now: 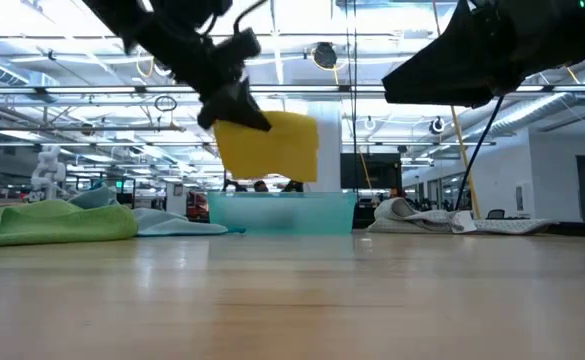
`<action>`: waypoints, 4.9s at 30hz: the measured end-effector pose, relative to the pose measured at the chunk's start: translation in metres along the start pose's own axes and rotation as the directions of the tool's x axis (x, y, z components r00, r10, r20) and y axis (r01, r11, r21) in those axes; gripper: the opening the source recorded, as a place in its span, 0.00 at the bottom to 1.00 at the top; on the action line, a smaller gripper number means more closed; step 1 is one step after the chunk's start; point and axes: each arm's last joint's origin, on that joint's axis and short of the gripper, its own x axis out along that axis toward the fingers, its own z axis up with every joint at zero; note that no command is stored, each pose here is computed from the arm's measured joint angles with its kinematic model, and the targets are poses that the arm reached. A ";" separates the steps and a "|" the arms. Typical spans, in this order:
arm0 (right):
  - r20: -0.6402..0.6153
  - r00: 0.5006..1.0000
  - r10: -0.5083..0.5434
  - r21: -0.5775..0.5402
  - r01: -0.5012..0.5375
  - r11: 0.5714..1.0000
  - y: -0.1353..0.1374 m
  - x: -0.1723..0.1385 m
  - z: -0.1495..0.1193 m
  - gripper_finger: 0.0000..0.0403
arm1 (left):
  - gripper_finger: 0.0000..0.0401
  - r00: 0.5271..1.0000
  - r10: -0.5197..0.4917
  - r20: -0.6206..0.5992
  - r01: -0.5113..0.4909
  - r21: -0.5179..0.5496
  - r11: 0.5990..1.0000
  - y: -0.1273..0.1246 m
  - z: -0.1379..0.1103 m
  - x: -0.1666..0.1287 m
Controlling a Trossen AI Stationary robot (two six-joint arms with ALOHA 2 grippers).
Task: Fold microfiber towels
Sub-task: Stack the folded yellow microfiber cloth on top of the dark gray microfiber cloth into the green bin, then fold the light green microfiber cloth
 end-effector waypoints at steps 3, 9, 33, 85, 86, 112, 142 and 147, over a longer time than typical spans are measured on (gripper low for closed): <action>0.000 1.000 0.000 -0.010 0.000 1.000 0.000 0.000 0.000 0.46 | 0.02 0.997 0.077 -0.010 -0.077 0.010 0.997 0.022 -0.010 0.008; -0.006 1.000 -0.008 -0.051 0.008 0.999 -0.001 0.001 -0.001 0.46 | 0.04 0.991 0.136 0.002 -0.136 -0.028 0.990 0.061 -0.037 0.023; -0.016 0.999 -0.041 -0.117 0.039 0.992 -0.007 0.007 -0.001 0.46 | 0.04 0.968 0.203 -0.148 -0.185 0.127 0.975 0.054 -0.094 0.095; -0.036 0.997 -0.065 -0.123 0.060 0.991 -0.013 0.013 -0.002 0.46 | 0.40 0.936 -0.349 -0.053 0.293 -0.435 0.852 0.086 -0.075 0.119; -0.040 0.997 -0.066 -0.122 0.061 0.991 -0.013 0.013 -0.002 0.46 | 0.40 0.941 -0.324 -0.097 0.252 -0.437 0.863 0.085 -0.080 0.123; -0.095 0.992 -0.084 -0.110 0.073 0.991 -0.015 0.011 -0.011 0.46 | 0.40 0.889 -0.264 -0.375 0.088 -0.427 0.900 0.098 -0.124 0.121; -0.145 0.989 0.039 -0.017 -0.042 0.999 -0.011 0.011 -0.012 0.46 | 0.40 0.919 -0.361 -0.156 0.287 -0.360 0.888 -0.002 0.006 -0.042; -0.162 0.984 0.079 0.040 -0.074 0.996 -0.010 0.010 -0.013 0.46 | 0.40 0.934 -0.346 -0.093 0.299 -0.329 0.896 -0.051 0.009 -0.054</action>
